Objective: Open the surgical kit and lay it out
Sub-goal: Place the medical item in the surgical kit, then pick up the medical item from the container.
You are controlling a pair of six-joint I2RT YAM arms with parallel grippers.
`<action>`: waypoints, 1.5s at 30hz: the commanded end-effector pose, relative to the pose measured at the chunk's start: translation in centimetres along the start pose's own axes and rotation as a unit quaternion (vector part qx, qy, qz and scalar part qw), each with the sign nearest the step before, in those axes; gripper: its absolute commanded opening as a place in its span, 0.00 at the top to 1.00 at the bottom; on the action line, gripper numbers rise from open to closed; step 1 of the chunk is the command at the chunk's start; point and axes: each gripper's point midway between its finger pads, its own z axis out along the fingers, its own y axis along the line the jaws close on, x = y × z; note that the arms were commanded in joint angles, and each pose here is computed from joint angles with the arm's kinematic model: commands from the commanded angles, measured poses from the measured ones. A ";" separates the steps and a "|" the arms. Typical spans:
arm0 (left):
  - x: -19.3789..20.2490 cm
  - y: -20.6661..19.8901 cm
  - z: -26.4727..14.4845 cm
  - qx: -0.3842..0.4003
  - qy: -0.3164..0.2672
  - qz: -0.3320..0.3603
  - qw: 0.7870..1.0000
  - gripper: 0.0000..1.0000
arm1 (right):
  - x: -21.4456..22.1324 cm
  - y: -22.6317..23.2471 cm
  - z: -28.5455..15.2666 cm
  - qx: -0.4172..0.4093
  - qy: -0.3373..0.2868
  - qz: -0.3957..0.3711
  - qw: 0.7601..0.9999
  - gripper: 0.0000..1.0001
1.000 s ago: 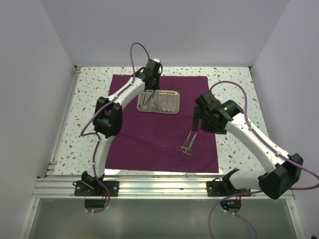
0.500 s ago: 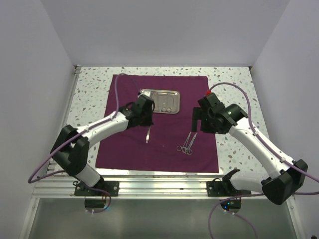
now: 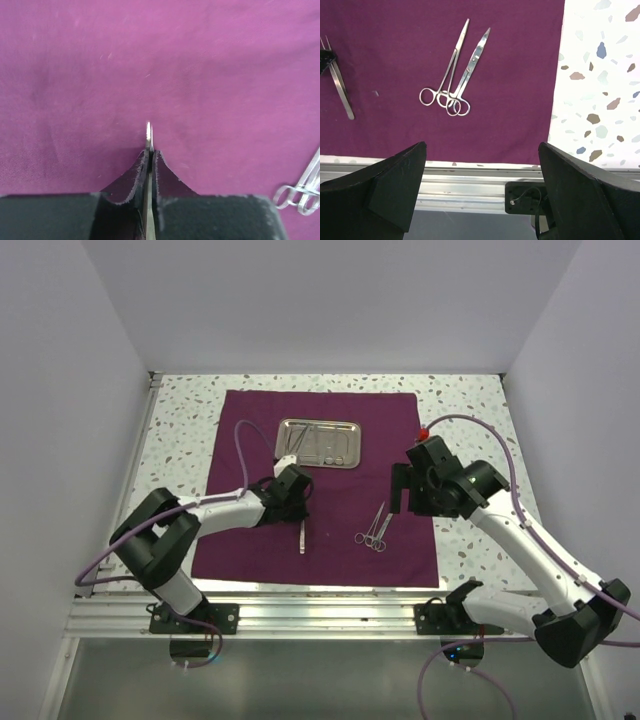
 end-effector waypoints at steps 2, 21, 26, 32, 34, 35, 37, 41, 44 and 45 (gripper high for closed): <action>2.2 0.9 1.3 -0.004 0.016 -0.019 1.000 0.87 | 0.7 -0.5 -0.3 -0.003 0.001 0.003 1.000 0.02; -18.3 -3.7 -8.1 -0.015 -0.145 0.114 0.983 0.25 | 0.3 -1.0 0.8 0.025 -0.009 0.019 0.999 0.02; -24.1 -3.7 -4.4 -0.027 -0.162 0.154 0.974 0.36 | -1.1 -0.7 0.5 0.033 -0.021 0.021 0.999 0.02; -27.4 -2.7 2.6 -0.032 -0.136 0.173 0.975 0.44 | -1.4 -0.8 0.8 0.047 -0.018 0.024 0.998 0.02; -27.9 -2.6 5.0 -0.027 -0.127 0.170 0.977 0.46 | -1.3 -0.9 0.9 0.052 -0.014 0.026 0.998 0.02; -28.1 -2.5 5.7 -0.026 -0.125 0.168 0.977 0.46 | -1.2 -1.0 1.0 0.055 -0.011 0.026 0.998 0.02; -28.4 -2.4 7.6 -0.019 -0.116 0.162 0.980 0.47 | -1.2 -1.0 1.0 0.059 -0.011 0.027 0.998 0.02; -28.2 -2.3 9.4 -0.008 -0.103 0.158 0.982 0.50 | -1.5 -1.3 1.0 0.073 -0.010 0.025 0.997 0.02; -27.7 -2.4 10.1 0.001 -0.098 0.159 0.982 0.51 | -1.5 -1.3 1.3 0.078 -0.007 0.025 0.997 0.02; -27.6 -2.4 10.2 0.002 -0.097 0.160 0.982 0.51 | -1.5 -1.2 1.3 0.078 -0.006 0.024 0.997 0.02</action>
